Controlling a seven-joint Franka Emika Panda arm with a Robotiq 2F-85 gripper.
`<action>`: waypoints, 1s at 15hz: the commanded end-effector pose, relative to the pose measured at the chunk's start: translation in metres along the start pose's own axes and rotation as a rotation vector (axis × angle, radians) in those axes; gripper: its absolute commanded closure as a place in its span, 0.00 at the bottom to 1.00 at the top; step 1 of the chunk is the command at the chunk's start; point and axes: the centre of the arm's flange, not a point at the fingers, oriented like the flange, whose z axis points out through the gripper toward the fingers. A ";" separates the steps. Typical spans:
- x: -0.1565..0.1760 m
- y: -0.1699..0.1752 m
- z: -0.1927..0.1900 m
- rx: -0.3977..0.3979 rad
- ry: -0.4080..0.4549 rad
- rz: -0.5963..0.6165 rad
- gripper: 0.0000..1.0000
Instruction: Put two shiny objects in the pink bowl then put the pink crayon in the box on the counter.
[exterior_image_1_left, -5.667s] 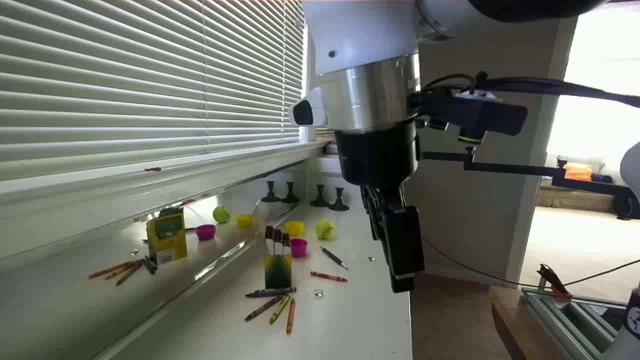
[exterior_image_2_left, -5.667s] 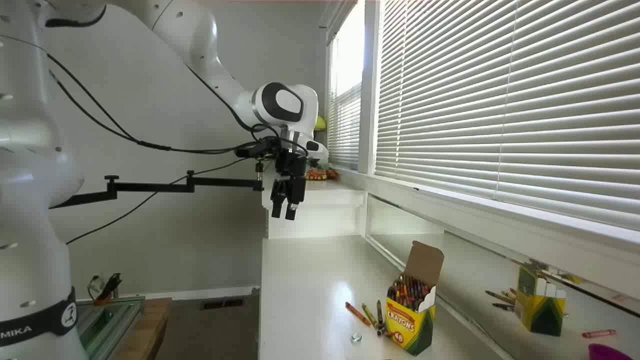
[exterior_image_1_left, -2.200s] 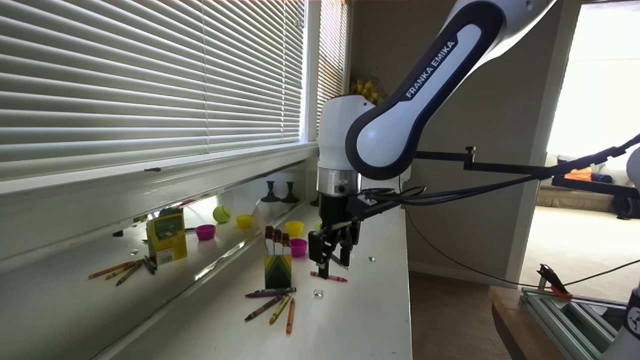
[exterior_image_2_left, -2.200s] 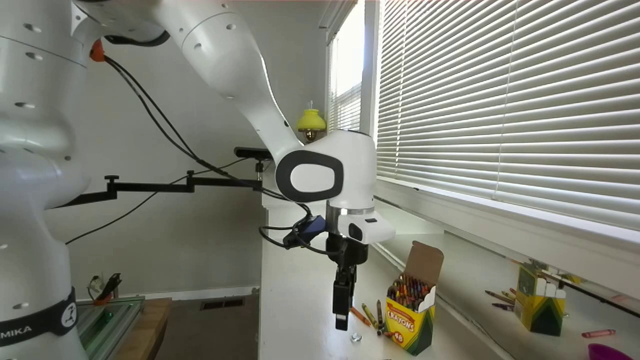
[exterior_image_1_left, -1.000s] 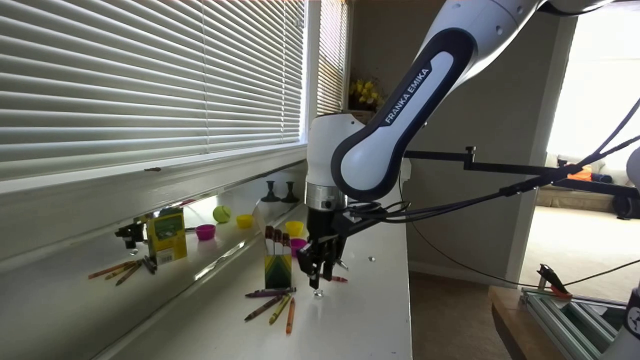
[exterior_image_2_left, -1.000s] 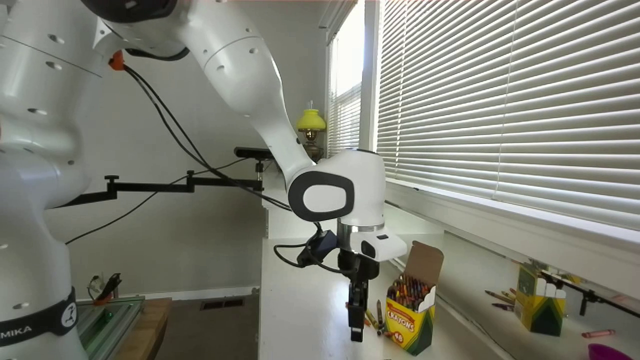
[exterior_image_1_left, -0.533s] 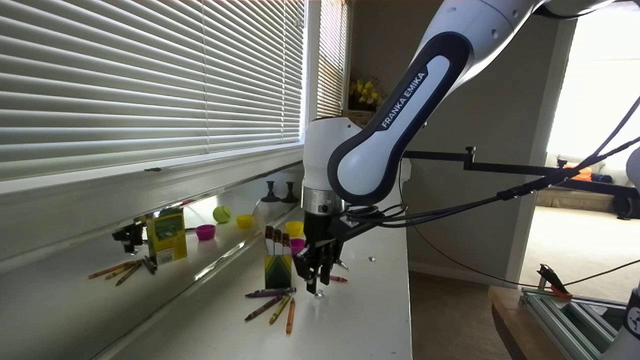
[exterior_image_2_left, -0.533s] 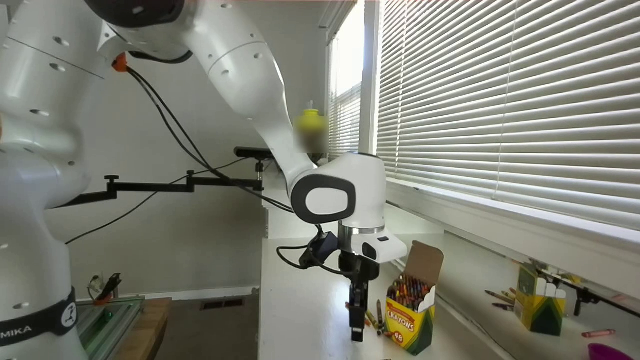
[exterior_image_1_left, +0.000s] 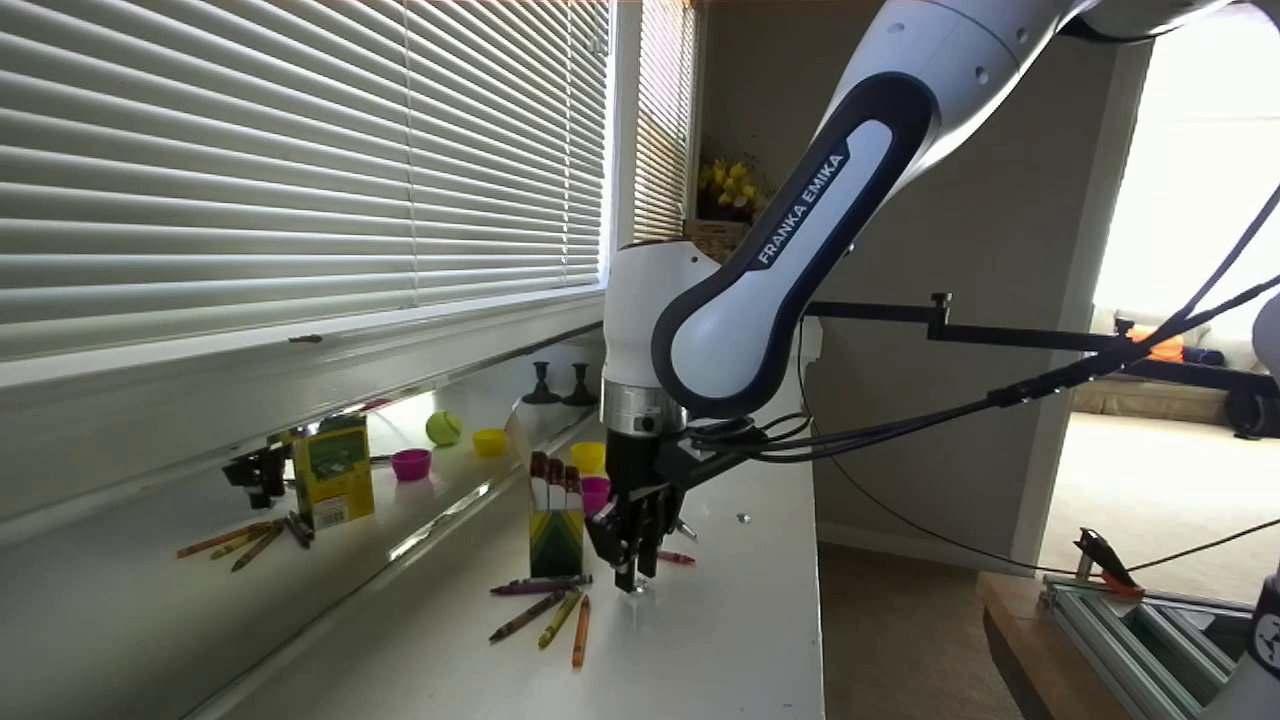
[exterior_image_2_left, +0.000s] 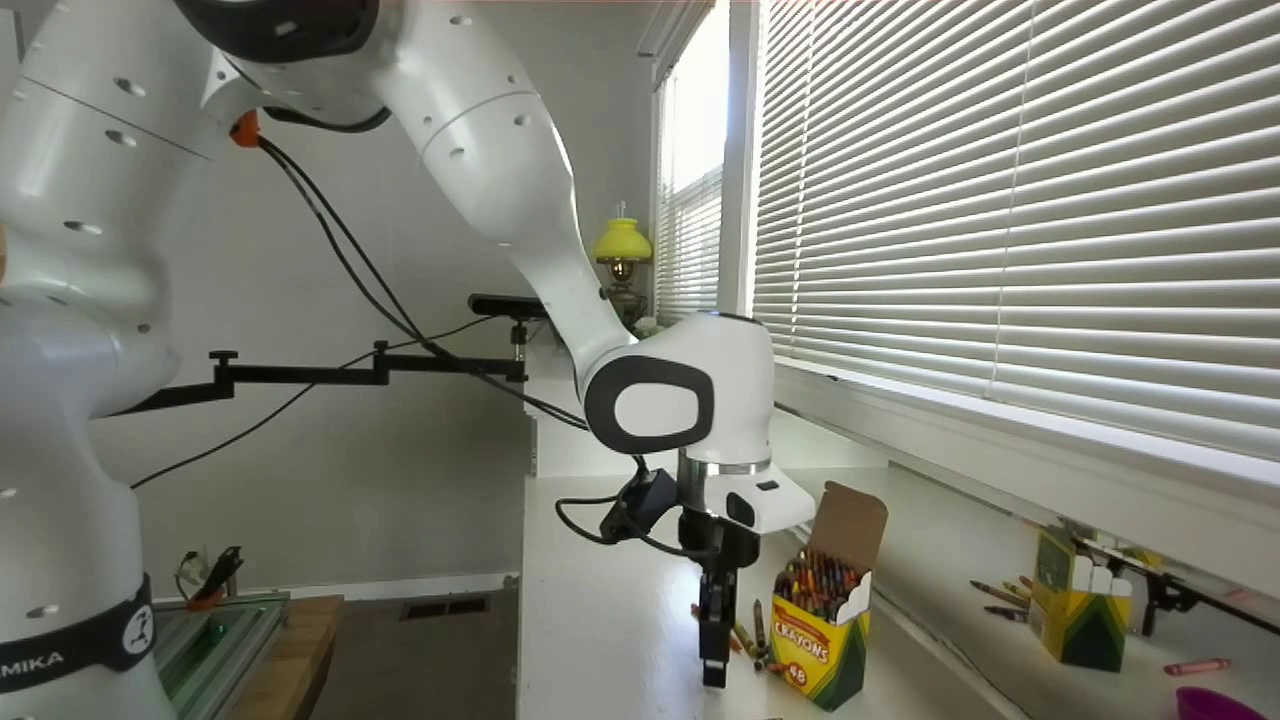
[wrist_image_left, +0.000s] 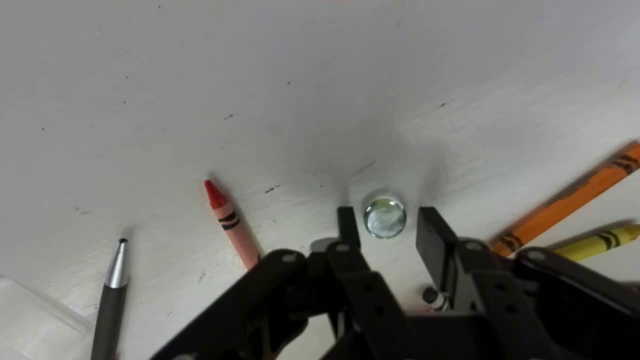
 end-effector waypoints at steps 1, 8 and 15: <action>0.006 -0.006 0.004 0.012 0.005 0.006 0.71; 0.005 -0.005 0.008 0.009 -0.003 0.007 0.67; 0.000 -0.005 -0.013 0.016 0.004 -0.005 0.94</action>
